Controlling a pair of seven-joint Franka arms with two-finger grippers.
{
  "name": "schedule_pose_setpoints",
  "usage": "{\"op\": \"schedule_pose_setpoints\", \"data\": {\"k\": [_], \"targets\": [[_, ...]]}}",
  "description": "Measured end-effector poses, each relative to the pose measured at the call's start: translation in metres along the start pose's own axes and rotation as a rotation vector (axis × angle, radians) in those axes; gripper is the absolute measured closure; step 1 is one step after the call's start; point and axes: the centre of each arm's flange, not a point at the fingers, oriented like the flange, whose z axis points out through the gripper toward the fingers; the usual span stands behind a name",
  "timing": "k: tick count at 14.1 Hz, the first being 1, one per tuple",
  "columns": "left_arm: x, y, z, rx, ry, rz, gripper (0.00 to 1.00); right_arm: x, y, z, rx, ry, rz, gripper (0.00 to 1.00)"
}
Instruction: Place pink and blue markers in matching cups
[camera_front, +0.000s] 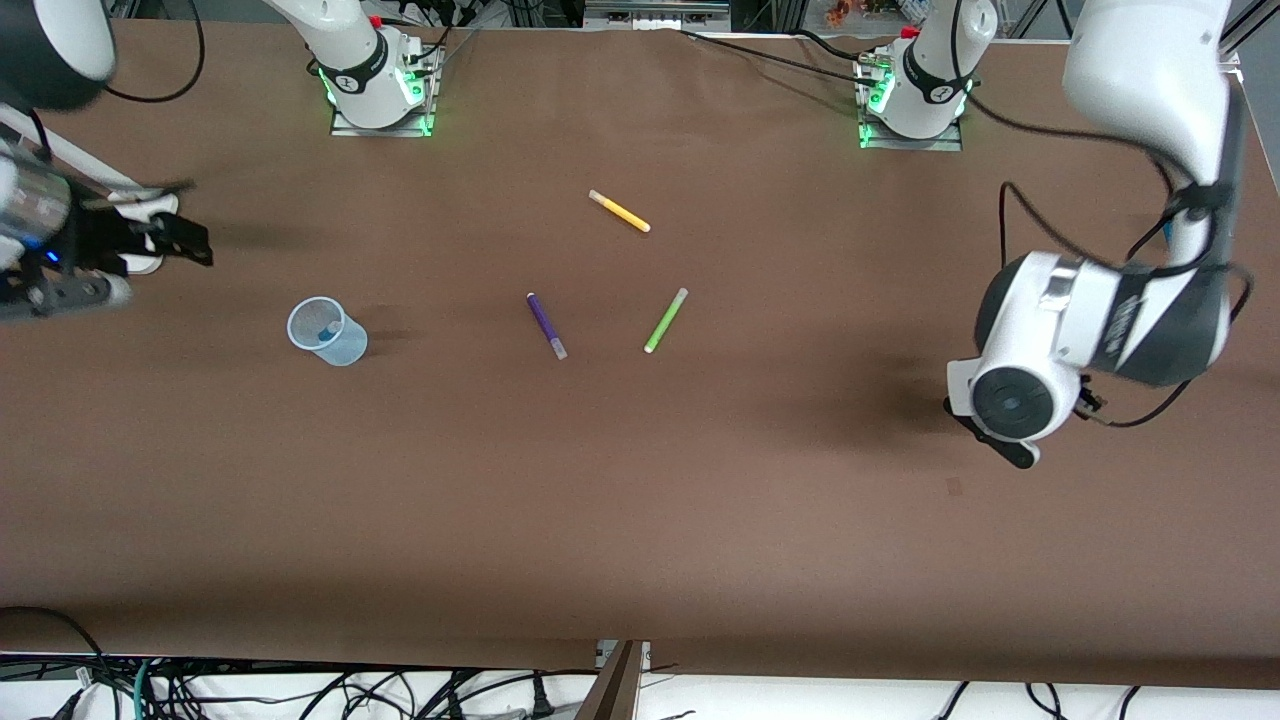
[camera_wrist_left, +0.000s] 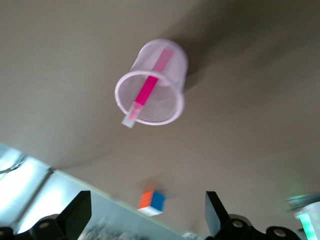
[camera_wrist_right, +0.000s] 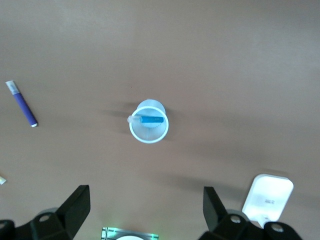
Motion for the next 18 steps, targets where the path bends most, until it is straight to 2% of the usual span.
{"op": "schedule_pose_setpoints", "data": {"k": [3,5,7,9,11,14,18], "targets": [[-0.052,-0.016,-0.073,-0.154,0.217,-0.124,0.00,-0.023,0.004,-0.020,-0.004,0.024,0.001,0.00],[-0.086,-0.026,-0.104,-0.222,0.310,-0.210,0.00,-0.029,0.008,-0.021,-0.005,0.013,0.025,0.00],[-0.113,-0.022,-0.130,-0.252,0.361,-0.291,0.00,-0.032,0.013,-0.021,-0.002,0.003,0.067,0.00],[-0.132,-0.009,-0.147,-0.312,0.365,-0.377,0.00,-0.034,0.014,-0.021,-0.001,0.000,0.081,0.00],[-0.138,-0.001,-0.153,-0.332,0.387,-0.418,0.00,-0.035,0.014,-0.020,0.001,-0.014,0.087,0.00],[-0.152,-0.010,-0.139,-0.375,0.531,-0.524,0.00,-0.035,0.016,-0.021,0.003,-0.028,0.093,0.00],[-0.193,0.007,-0.117,-0.353,0.536,-0.576,0.00,-0.036,0.018,-0.024,0.003,-0.025,0.097,0.00]]}}
